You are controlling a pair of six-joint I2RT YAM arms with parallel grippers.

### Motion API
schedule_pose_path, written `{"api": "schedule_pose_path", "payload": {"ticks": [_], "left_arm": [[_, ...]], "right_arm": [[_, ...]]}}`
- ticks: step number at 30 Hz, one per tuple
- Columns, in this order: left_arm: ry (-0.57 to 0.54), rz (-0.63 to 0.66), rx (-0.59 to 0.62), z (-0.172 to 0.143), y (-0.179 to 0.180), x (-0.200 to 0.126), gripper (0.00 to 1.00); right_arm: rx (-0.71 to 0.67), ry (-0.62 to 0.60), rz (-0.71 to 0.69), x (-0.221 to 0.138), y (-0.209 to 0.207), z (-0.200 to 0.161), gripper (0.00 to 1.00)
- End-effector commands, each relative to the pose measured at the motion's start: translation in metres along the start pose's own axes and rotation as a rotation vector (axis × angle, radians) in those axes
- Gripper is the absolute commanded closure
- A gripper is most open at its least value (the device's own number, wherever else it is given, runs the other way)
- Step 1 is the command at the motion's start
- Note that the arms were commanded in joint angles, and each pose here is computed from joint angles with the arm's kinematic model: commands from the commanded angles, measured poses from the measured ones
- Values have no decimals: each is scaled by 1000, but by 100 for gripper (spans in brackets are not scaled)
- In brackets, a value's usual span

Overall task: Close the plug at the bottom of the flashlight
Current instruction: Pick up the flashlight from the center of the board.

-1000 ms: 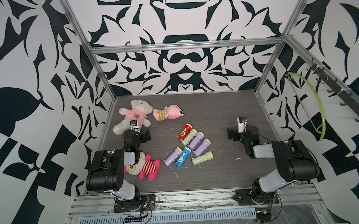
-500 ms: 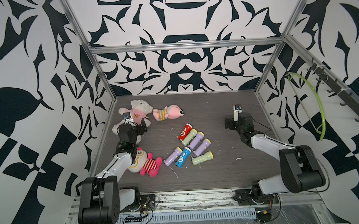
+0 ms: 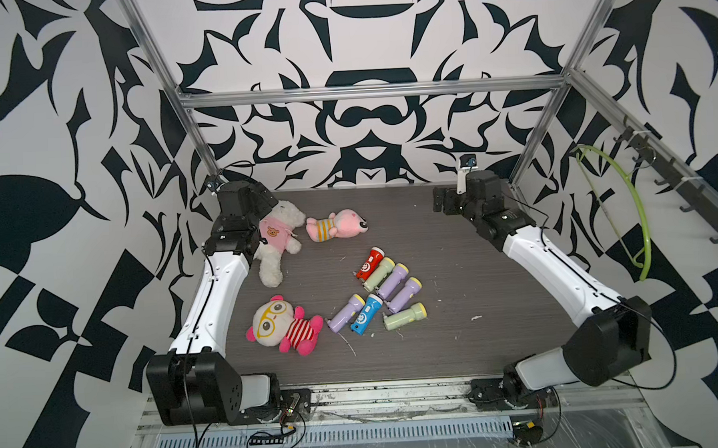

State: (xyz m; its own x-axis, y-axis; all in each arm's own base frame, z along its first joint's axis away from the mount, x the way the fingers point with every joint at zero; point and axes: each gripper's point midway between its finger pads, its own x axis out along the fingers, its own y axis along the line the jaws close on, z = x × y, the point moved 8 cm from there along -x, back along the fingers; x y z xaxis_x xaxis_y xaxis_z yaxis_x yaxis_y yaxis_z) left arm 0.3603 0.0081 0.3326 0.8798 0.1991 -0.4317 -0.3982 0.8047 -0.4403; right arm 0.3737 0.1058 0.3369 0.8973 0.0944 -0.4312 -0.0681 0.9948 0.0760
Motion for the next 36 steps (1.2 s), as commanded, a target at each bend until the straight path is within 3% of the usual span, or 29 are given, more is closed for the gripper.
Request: {"api": "schedule_pose_path", "payload": {"ticks": [1, 9, 10, 13, 22, 30, 32, 36], "left_arm": [[97, 28, 12, -10, 7, 5, 1], [198, -89, 80, -16, -7, -4, 1], [220, -96, 92, -19, -10, -6, 1], [277, -128, 148, -32, -25, -17, 1], [574, -224, 307, -118, -52, -60, 5], [852, -291, 194, -193, -33, -73, 16], [907, -290, 188, -207, -32, -72, 24], [1007, -297, 180, -231, -33, -67, 28]], "right_arm": [[9, 24, 4, -12, 4, 7, 0], [44, 18, 87, -31, 10, 15, 0], [54, 20, 100, -32, 11, 14, 2], [60, 42, 138, -35, 14, 9, 22], [34, 254, 238, -13, 34, -29, 39], [-24, 412, 303, 32, 83, -62, 43], [-23, 447, 334, 45, 95, -70, 48], [-39, 489, 380, 64, 117, -80, 61]]}}
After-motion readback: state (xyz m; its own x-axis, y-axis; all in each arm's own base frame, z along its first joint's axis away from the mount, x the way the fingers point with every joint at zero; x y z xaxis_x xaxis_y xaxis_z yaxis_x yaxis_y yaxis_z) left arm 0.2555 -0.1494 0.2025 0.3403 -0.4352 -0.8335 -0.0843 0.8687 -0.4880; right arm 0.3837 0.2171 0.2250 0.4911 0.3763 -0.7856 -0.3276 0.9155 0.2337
